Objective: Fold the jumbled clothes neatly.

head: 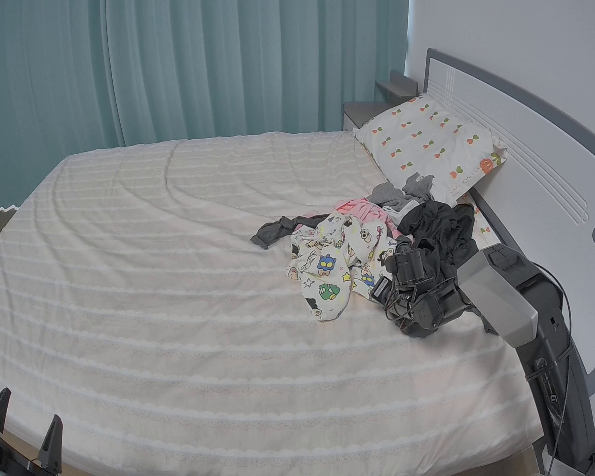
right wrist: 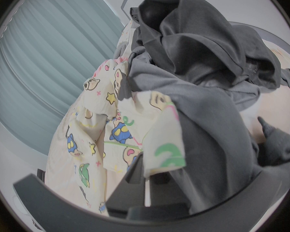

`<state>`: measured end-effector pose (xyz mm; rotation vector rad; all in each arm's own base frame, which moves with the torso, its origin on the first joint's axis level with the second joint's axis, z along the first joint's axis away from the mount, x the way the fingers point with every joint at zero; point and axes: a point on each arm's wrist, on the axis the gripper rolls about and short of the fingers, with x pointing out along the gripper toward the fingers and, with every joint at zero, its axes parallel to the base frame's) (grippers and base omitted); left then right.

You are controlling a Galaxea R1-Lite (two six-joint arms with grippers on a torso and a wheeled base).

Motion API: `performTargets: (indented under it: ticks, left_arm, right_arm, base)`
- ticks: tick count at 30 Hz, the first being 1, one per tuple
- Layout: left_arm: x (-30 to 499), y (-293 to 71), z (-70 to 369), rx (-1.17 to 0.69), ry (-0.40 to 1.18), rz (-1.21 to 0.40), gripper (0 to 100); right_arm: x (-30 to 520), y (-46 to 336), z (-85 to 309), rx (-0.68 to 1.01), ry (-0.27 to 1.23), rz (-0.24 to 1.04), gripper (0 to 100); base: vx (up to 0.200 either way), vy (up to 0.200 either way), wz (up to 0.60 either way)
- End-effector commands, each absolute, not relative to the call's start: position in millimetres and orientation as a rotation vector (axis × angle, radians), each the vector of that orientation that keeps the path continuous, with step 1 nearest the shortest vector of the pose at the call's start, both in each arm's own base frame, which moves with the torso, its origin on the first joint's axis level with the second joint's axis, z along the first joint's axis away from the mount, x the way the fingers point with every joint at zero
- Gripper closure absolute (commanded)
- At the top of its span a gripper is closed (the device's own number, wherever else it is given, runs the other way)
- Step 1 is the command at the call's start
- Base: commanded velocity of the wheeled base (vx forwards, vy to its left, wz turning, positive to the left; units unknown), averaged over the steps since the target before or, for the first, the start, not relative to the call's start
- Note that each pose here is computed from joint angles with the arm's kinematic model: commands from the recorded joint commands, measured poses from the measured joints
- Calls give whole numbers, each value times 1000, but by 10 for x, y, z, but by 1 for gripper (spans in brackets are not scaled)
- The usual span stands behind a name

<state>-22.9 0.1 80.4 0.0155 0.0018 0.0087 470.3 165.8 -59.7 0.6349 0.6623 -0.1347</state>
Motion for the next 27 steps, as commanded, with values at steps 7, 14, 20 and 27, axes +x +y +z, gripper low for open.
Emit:
performTargets:
  ticks: [7,14,20,27]
  left_arm:
    - [-228,1,752,15,3,9,0]
    - [-228,1,752,15,3,9,0]
    - [-228,1,752,15,3,9,0]
    - [-228,1,752,15,3,9,0]
  right_arm:
    - [4252,1442,-220,644,778,-89,100]
    - [3899,1213,-161,585,883,-55,100]
    - [3571,1084,-148,520,980,-2,100]
    - [3350,1021,-174,462,1048,37,100]
  base:
    - [0,0,0]
    - [0,0,0]
    - [0,0,0]
    - [0,0,0]
